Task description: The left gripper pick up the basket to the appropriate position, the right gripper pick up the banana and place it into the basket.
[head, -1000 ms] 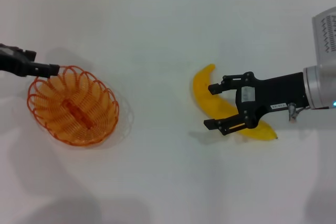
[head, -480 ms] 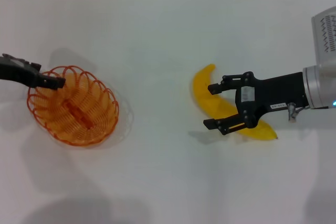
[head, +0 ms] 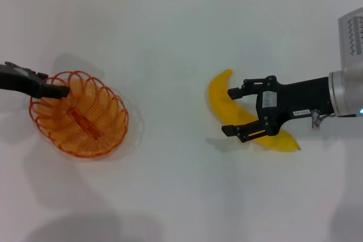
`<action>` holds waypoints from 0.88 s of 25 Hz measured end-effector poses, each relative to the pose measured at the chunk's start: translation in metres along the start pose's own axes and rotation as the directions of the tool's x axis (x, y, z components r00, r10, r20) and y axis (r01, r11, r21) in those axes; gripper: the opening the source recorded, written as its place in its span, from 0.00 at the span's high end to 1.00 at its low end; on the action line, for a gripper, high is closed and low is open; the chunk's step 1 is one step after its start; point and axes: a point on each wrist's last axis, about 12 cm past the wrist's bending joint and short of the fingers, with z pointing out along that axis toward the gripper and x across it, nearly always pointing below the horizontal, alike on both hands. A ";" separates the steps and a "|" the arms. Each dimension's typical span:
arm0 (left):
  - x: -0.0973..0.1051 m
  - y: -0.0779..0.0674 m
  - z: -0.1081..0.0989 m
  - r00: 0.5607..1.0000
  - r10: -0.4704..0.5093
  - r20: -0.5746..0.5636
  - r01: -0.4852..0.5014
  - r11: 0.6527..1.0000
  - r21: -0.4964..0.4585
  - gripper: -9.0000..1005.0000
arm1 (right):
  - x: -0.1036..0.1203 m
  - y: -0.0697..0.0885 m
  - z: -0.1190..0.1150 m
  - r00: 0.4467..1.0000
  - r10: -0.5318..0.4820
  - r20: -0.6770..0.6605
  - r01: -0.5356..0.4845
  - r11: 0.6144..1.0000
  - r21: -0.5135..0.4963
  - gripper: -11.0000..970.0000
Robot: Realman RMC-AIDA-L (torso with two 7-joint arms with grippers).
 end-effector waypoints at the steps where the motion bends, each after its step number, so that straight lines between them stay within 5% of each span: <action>1: 0.000 0.000 0.000 1.000 0.001 0.001 -0.001 1.000 0.000 0.25 | 0.000 0.000 0.000 1.000 0.001 0.000 -0.001 1.000 -0.001 0.07; 4: 0.000 -0.001 0.001 1.000 0.007 0.004 -0.007 1.000 0.002 0.29 | 0.000 0.000 0.001 1.000 0.002 0.000 -0.002 1.000 -0.003 0.07; 15: -0.001 -0.001 0.000 1.000 0.012 0.025 -0.012 1.000 0.006 0.74 | 0.000 0.000 0.001 1.000 0.005 0.001 -0.005 1.000 -0.002 0.07; 22: -0.004 -0.010 -0.008 0.997 0.007 0.074 -0.017 0.992 0.125 0.90 | 0.001 0.001 0.000 1.000 0.009 0.006 -0.009 1.000 0.000 0.07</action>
